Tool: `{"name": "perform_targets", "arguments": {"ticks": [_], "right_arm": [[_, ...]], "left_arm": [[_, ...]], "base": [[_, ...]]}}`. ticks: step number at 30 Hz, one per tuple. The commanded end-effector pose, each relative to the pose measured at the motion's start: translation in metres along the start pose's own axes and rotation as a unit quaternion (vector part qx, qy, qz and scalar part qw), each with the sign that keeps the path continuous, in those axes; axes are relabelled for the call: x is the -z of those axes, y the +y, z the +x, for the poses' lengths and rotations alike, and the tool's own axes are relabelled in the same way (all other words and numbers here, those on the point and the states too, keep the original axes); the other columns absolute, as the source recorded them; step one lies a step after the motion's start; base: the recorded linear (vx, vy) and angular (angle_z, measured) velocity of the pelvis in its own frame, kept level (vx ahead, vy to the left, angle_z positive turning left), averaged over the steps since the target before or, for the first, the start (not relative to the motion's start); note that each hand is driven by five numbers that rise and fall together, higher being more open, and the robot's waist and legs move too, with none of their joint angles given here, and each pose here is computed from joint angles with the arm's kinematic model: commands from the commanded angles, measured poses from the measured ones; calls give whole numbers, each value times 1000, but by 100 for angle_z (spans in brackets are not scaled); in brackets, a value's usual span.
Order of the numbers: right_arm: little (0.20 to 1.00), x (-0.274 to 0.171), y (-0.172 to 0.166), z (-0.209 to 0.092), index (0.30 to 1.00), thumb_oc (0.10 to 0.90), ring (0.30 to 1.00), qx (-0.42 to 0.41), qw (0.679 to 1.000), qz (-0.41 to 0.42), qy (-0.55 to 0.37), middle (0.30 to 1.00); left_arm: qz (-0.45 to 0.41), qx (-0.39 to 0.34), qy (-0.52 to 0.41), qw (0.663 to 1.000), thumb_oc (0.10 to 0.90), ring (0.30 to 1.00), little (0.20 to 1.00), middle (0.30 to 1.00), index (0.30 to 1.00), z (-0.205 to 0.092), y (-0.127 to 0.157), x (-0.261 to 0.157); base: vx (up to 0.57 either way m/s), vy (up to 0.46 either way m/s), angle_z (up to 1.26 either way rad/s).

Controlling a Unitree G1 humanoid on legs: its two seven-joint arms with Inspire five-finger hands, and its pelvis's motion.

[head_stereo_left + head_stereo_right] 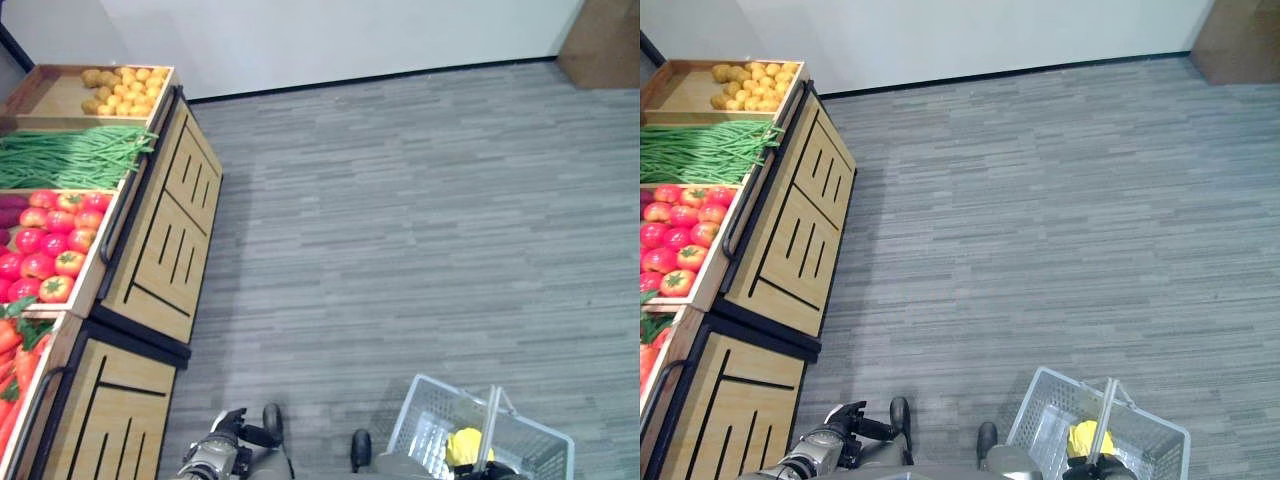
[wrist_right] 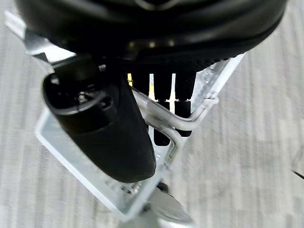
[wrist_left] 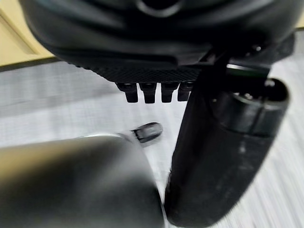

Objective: Get the vegetables into the basket

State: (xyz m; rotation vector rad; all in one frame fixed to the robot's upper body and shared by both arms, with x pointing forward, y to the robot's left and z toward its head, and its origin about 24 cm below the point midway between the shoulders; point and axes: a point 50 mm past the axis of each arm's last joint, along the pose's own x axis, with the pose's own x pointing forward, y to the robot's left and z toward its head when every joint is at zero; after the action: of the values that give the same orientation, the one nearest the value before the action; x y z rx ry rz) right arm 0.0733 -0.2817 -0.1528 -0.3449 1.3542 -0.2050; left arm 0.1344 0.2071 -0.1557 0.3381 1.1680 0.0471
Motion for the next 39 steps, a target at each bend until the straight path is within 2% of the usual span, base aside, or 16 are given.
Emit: {"name": "perform_targets", "arguments": {"ticks": [1, 17, 27, 39], "right_arm": [[300, 27, -8, -2, 300, 400, 300, 14, 999, -8, 36, 300], [300, 24, 7, -2, 300, 400, 300, -5, 999, -18, 34, 300], [300, 12, 8, -1, 300, 400, 300, -6, 1000, -22, 19, 300], [300, 16, 15, -1, 300, 400, 300, -17, 999, -26, 23, 300]], "left_arm": [[47, -7, 72, 996, 900, 1000, 1000, 1000, 1000, -4, 2, 42], [61, -11, 81, 995, 900, 1000, 1000, 1000, 1000, -6, 7, 50], [66, -27, 62, 996, 900, 1000, 1000, 1000, 1000, -3, 21, 36], [71, -26, 67, 995, 900, 1000, 1000, 1000, 1000, -3, 21, 40]], "base": [[104, 92, -76], [53, 74, -2], [-36, 85, -12], [62, -31, 29]]}}
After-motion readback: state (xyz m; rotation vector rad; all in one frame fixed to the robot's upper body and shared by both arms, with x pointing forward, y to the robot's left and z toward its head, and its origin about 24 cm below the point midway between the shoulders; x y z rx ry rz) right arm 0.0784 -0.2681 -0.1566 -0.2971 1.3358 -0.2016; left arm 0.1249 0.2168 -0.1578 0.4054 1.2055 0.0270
